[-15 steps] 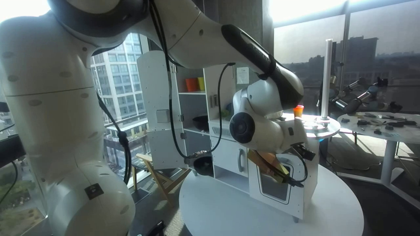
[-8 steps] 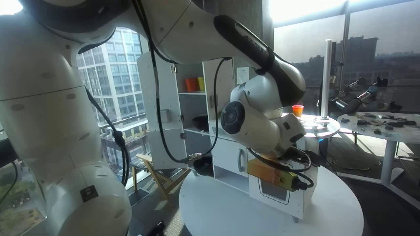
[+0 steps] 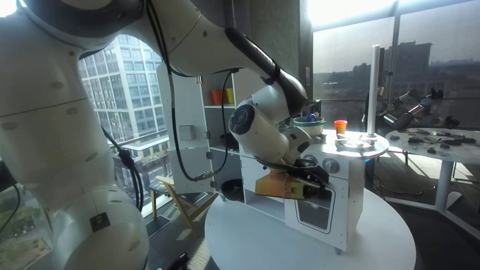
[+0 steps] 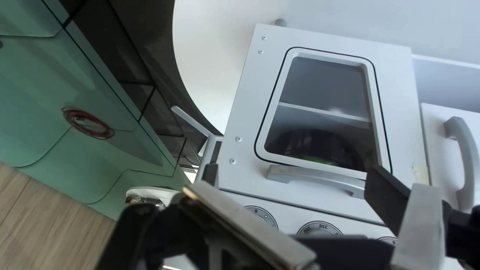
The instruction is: Turn the first right switch to the right
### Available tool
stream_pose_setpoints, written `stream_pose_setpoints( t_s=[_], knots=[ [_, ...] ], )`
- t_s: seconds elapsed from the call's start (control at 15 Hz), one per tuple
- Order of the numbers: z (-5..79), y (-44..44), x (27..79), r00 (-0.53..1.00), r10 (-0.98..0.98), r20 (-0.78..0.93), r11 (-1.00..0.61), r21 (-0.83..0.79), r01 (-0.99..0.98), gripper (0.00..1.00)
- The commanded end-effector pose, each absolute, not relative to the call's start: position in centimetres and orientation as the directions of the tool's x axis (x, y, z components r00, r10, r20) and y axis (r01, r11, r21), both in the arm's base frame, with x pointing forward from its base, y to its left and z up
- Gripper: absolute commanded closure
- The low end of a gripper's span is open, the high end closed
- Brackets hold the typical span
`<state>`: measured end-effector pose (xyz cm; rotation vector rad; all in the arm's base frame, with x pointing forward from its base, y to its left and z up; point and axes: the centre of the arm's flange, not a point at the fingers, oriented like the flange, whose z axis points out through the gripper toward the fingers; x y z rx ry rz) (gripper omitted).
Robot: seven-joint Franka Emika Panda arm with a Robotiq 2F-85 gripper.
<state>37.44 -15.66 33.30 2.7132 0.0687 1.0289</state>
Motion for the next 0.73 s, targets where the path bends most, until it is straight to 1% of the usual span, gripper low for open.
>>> stream_pose_setpoints(
  t_s=[0.0, 0.2, 0.4, 0.67],
  knots=[
    [34.6, -11.7, 35.4, 0.762, 0.203, 0.615, -0.951, 0.310, 0.004, 0.00],
    [36.6, -10.3, 34.8, 0.746, 0.240, 0.621, -0.942, 0.335, 0.024, 0.00],
    [38.4, -9.1, 34.4, 0.691, 0.288, 0.663, -0.935, 0.351, 0.054, 0.00],
    [40.2, -8.0, 34.0, 0.658, 0.307, 0.687, -0.930, 0.362, 0.056, 0.00]
  ],
)
